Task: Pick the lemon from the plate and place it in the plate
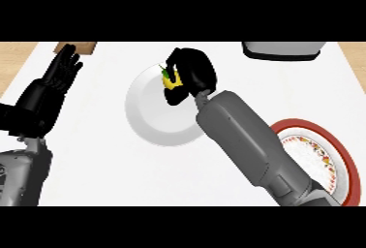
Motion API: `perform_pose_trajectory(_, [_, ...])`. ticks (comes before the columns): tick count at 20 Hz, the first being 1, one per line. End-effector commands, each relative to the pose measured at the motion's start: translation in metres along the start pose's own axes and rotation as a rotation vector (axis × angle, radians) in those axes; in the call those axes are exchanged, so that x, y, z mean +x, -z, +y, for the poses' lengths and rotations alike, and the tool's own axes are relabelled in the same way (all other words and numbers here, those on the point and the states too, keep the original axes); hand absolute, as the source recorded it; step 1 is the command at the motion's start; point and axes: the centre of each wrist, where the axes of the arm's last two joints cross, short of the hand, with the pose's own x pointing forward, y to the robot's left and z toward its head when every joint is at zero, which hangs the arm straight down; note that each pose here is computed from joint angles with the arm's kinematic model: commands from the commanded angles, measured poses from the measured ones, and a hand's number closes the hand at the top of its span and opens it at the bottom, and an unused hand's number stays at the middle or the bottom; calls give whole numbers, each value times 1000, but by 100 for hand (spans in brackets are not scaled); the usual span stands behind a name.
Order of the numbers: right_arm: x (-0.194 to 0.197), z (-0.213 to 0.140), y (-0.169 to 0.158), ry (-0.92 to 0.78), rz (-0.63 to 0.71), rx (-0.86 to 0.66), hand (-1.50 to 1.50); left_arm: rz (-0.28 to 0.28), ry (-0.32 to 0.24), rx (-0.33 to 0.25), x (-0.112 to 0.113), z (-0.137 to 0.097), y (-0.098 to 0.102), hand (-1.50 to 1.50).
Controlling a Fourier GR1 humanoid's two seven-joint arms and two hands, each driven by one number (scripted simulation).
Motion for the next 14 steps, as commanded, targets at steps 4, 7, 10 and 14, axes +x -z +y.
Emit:
perform_pose_trajectory(4, [-12,25,9,21,99,17,150,2,-26,-37,3,-20,9,0])
perform_pose_trajectory(7, [-36,36,8,48,161,12,-150,-12,-25,-45,-1,-19,7,0])
perform_pose_trajectory(10, [-23,19,21,128,126,39,-150,-39,-6,-47,4,-25,20,0])
perform_pose_trajectory(14, [-29,23,16,268,91,7,-150,-36,-15,-51,15,-24,19,0])
